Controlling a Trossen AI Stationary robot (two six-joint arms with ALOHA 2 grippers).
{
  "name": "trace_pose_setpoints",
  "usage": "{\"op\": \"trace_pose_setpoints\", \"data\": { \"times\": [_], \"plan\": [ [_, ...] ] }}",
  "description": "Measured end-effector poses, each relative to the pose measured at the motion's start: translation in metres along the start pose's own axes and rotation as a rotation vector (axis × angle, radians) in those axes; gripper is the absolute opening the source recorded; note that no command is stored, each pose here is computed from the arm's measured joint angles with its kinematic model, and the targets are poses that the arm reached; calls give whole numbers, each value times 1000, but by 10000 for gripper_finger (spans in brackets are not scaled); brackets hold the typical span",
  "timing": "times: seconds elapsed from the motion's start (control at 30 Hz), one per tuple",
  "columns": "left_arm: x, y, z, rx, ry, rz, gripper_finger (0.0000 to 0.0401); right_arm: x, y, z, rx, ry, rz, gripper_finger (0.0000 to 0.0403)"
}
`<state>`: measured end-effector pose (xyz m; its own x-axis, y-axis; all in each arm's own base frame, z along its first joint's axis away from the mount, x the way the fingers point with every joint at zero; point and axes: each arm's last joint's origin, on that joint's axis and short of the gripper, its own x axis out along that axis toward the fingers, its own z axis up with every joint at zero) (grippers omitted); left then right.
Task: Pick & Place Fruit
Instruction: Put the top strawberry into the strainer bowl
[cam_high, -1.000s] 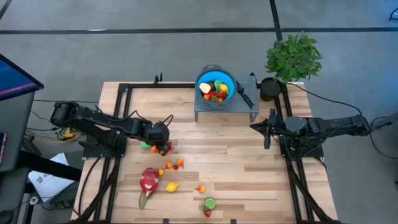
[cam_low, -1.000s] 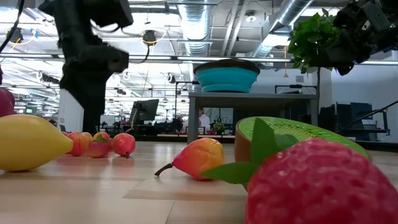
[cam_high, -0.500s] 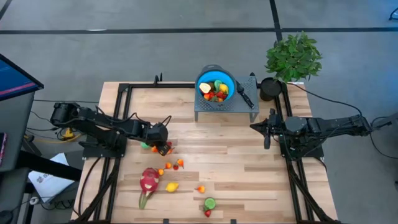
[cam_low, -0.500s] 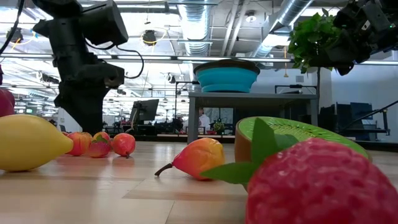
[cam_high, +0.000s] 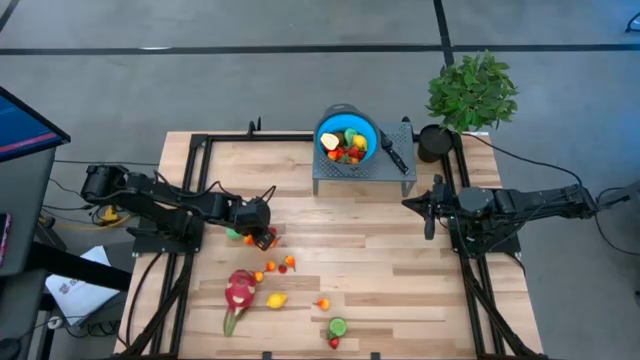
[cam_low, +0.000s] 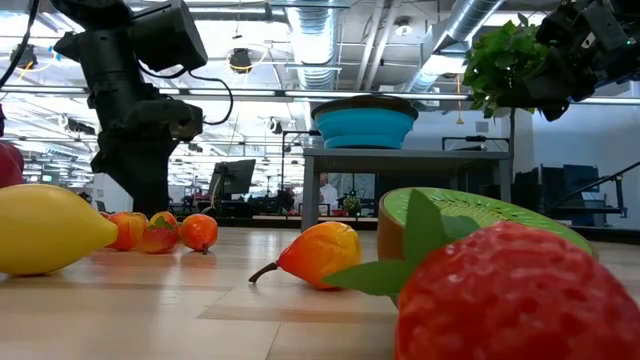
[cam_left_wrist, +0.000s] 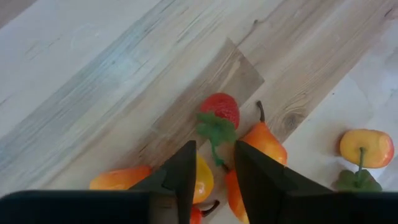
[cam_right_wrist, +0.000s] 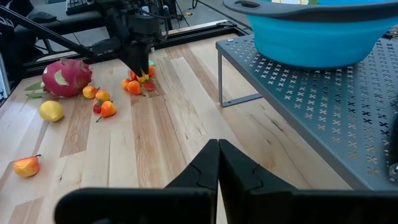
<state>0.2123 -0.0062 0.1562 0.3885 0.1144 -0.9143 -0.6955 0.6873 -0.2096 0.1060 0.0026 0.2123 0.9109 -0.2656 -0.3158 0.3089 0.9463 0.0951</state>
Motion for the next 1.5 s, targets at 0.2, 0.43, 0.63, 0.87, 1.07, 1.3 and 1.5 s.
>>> {"op": "trace_pose_setpoints", "data": {
  "times": [0.2,0.43,0.63,0.87,1.07,1.3,1.5],
  "plan": [
    [0,0,0,0,0,-1,53,0,0,0,0,0,0,0],
    [0,0,0,0,-1,-1,6,0,0,0,0,0,0,0],
    [0,0,0,0,-2,-2,5,0,0,0,0,0,0,0],
    [0,-2,2,-3,-17,-20,2,0,0,0,0,0,-1,0],
    [0,-6,5,-4,-47,-64,2,0,0,0,0,0,-1,0],
    [-2,-10,13,6,-104,-120,1,0,0,0,-1,0,-1,0],
    [-13,-19,31,56,-169,-170,1,0,0,0,0,0,-1,0]
  ]
}}
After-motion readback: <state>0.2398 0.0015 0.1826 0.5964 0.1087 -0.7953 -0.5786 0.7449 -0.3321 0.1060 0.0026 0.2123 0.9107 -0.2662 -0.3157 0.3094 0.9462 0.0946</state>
